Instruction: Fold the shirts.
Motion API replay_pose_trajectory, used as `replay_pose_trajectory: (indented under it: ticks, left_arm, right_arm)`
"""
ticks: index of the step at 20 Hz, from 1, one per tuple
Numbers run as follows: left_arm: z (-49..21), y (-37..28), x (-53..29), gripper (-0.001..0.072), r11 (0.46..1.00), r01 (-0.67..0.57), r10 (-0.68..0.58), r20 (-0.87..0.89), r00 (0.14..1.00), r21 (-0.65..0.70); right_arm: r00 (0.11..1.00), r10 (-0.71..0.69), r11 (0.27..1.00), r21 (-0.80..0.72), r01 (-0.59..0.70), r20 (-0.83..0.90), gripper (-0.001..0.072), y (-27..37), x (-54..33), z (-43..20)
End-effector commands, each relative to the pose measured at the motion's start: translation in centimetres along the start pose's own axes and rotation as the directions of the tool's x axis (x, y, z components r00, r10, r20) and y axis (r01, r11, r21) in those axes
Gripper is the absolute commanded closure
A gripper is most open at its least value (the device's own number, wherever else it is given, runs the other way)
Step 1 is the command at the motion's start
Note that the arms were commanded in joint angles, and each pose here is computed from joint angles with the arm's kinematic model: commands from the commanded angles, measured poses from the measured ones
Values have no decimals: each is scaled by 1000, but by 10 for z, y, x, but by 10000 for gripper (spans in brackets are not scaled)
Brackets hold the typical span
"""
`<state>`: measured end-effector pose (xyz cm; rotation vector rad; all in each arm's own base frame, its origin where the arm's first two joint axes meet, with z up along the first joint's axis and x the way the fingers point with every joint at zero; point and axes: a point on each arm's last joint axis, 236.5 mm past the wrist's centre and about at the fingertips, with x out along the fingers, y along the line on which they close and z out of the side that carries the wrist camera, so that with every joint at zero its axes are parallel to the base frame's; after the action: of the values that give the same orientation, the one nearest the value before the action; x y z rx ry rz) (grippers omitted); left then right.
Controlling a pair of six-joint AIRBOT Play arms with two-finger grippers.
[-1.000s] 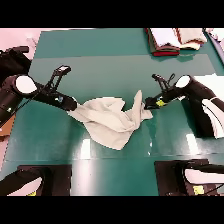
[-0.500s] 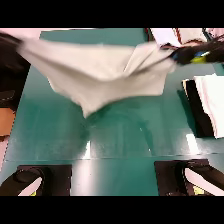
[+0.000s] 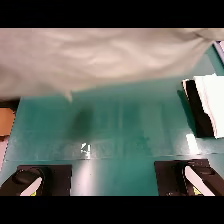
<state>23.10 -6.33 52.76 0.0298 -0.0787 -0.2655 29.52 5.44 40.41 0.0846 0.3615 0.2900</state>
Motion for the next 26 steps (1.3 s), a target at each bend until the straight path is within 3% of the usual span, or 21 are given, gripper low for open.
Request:
replay_pose_trajectory:
  ticks: [1, 3, 5, 8, 10, 12, 15, 17, 18, 19, 20, 26]
  left_arm:
    - [-55, -19, 44, 684, 997, 77, -76, -210, 975, -4]
    - [-144, -31, 94, 683, 992, 120, -119, -483, 868, -28]
    - [-241, -44, 134, 683, 986, 144, -163, -697, 699, -86]
    - [-389, -71, 170, 682, 964, 176, -257, -874, 412, -200]
    - [-467, -78, 188, 682, 956, 188, -272, -915, 299, -223]
    - [-510, -76, 217, 682, 963, 172, -255, -915, 313, -210]
    - [-510, -70, 260, 682, 972, 151, -229, -855, 466, -178]
    - [-500, -65, 273, 681, 977, 149, -209, -830, 517, -154]
    - [-496, -59, 272, 616, 981, 148, -184, -836, 517, -125]
    - [-492, -50, 270, 315, 984, 139, -164, -847, 505, -108]
    - [-485, -36, 264, 161, 988, 93, -154, -862, 483, -124]
    - [-468, 61, 169, 160, 970, -176, -104, -940, 325, -168]
  right_arm:
    - [979, 10, 994, 106, 12, -202, 696, -7, 9, -42]
    - [925, 48, 983, 183, 24, -378, 697, -19, 35, -85]
    - [839, 100, 961, 270, 58, -535, 696, -33, 67, -137]
    - [657, 189, 909, 384, 164, -729, 696, -57, 115, -242]
    - [579, 184, 881, 394, 261, -794, 696, -83, 146, -305]
    - [565, 182, 860, 409, 306, -804, 697, -100, 177, -337]
    - [609, 148, 857, 408, 314, -779, 695, -120, 218, -337]
    - [647, 124, 864, 403, 302, -752, 686, -131, 237, -319]
    - [661, 116, 868, 400, 295, -741, 489, -135, 242, -309]
    - [677, 107, 869, 399, 292, -728, 250, -141, 245, -297]
    - [686, 105, 876, 394, 280, -720, 246, -142, 244, -287]
    - [645, 149, 934, 321, 158, -749, 262, -106, 188, -287]
